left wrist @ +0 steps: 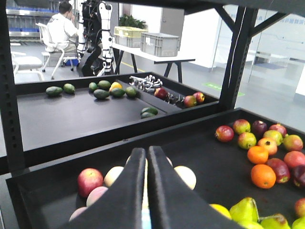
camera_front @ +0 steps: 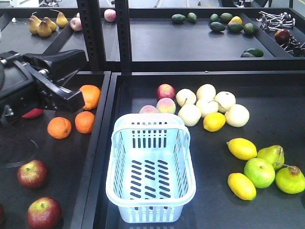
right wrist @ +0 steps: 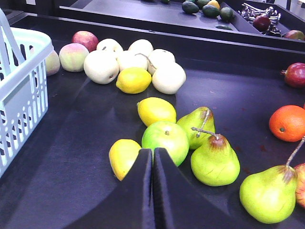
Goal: Pick three apples into basket with both arms
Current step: 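Lower the open left gripper over the basket handle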
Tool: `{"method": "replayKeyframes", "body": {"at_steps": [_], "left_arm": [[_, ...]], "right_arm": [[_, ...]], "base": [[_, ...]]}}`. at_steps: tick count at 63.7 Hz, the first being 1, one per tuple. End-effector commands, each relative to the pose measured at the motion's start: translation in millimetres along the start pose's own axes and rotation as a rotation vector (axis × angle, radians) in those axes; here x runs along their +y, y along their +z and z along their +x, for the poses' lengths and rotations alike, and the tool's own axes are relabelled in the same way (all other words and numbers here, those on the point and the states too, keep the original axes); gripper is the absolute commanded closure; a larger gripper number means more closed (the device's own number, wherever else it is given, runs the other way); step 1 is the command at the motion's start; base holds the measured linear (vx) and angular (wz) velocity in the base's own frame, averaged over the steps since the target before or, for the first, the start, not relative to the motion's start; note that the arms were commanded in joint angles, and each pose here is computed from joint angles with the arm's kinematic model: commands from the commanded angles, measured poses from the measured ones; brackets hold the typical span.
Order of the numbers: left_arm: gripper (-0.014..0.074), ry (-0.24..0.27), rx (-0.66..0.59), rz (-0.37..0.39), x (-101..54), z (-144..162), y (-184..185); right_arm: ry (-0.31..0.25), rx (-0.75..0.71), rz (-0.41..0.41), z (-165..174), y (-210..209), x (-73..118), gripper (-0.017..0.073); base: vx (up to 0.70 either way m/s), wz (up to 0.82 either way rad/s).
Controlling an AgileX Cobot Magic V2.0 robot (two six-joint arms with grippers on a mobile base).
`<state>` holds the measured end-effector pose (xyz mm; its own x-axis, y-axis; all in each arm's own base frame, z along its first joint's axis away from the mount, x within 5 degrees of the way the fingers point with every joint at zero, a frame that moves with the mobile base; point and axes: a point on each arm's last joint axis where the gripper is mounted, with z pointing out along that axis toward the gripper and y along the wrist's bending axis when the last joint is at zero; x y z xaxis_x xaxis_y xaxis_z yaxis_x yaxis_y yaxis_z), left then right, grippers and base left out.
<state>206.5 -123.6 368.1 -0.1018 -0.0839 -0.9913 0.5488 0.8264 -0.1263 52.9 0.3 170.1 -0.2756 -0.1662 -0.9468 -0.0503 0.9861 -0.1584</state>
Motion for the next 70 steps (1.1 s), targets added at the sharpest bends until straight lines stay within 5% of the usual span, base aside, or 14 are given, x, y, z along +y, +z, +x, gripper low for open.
{"method": "replayKeyframes", "body": {"at_steps": [1, 20, 34, 52, 66, 70], "left_arm": [[0.0594, -0.001, -0.084, 0.055, -7.3, -17, 0], [0.0594, -0.026, -0.085, 0.052, -7.1, -18, 1], [0.0594, -0.004, -0.050, -0.082, 0.5, -49, -1], [0.0594, 0.146, 0.065, -0.227, 6.5, -92, -16], [0.0589, 0.366, 0.192, -0.100, -3.7, -92, -15], [0.0586, 0.385, 0.220, -0.066, -5.6, -88, -11]], "right_arm": [[-0.017, -0.107, 0.023, -16, -4, -3.1, 0.0568], [-0.017, -0.107, 0.023, -16, -4, -3.1, 0.0568], [-0.017, -0.107, 0.023, -16, -4, -3.1, 0.0568], [-0.017, -0.107, 0.023, -16, -4, -3.1, 0.0568], [-0.017, -0.107, 0.023, -16, -4, -3.1, 0.0568], [-0.017, -0.107, 0.023, -16, -4, -3.1, 0.0568]], "base": [[0.00, 0.00], [0.00, 0.00], [0.00, 0.00], [0.00, 0.00], [0.00, 0.00], [0.00, 0.00]]}}
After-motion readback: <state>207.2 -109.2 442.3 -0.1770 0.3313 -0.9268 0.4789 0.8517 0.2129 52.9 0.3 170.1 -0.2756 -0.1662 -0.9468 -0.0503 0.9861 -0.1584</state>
